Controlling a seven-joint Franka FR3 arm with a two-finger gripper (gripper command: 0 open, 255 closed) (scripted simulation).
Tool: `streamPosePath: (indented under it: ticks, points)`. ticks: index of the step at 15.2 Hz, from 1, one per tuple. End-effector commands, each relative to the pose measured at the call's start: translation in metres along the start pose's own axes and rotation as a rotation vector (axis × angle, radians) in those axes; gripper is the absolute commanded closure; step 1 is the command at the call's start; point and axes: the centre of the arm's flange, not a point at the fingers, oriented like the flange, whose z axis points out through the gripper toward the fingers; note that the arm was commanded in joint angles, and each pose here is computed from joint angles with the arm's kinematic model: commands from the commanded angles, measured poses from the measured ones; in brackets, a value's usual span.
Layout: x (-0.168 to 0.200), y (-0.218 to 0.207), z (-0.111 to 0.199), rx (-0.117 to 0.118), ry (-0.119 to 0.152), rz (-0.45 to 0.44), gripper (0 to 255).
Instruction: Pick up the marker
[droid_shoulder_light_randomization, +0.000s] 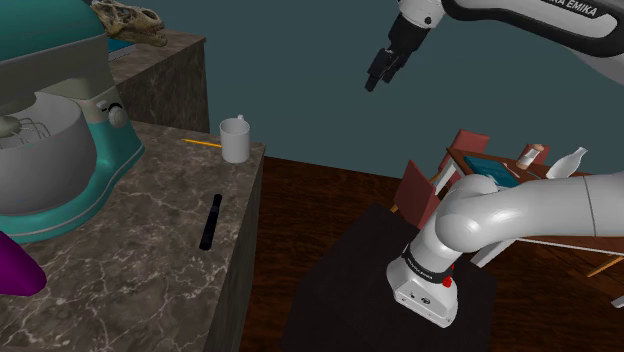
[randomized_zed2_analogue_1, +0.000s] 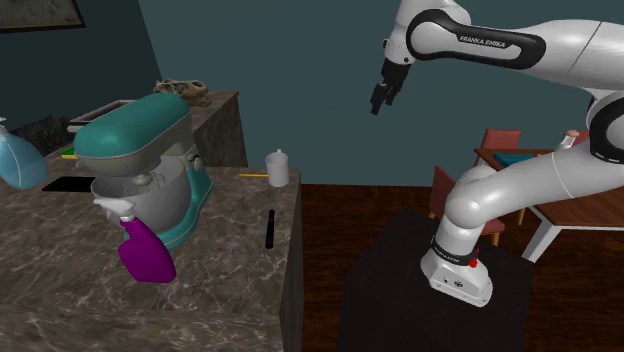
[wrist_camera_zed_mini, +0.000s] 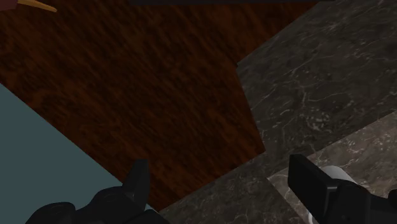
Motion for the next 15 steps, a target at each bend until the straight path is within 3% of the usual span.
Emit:
streamPosePath:
  ticks: [1, 15]
  points:
    - [0.000, 0.000, 0.000, 0.000, 0.000, 0.000, 0]
    - [-0.005, -0.173, 0.066, -0.024, -0.102, 0.276, 0]
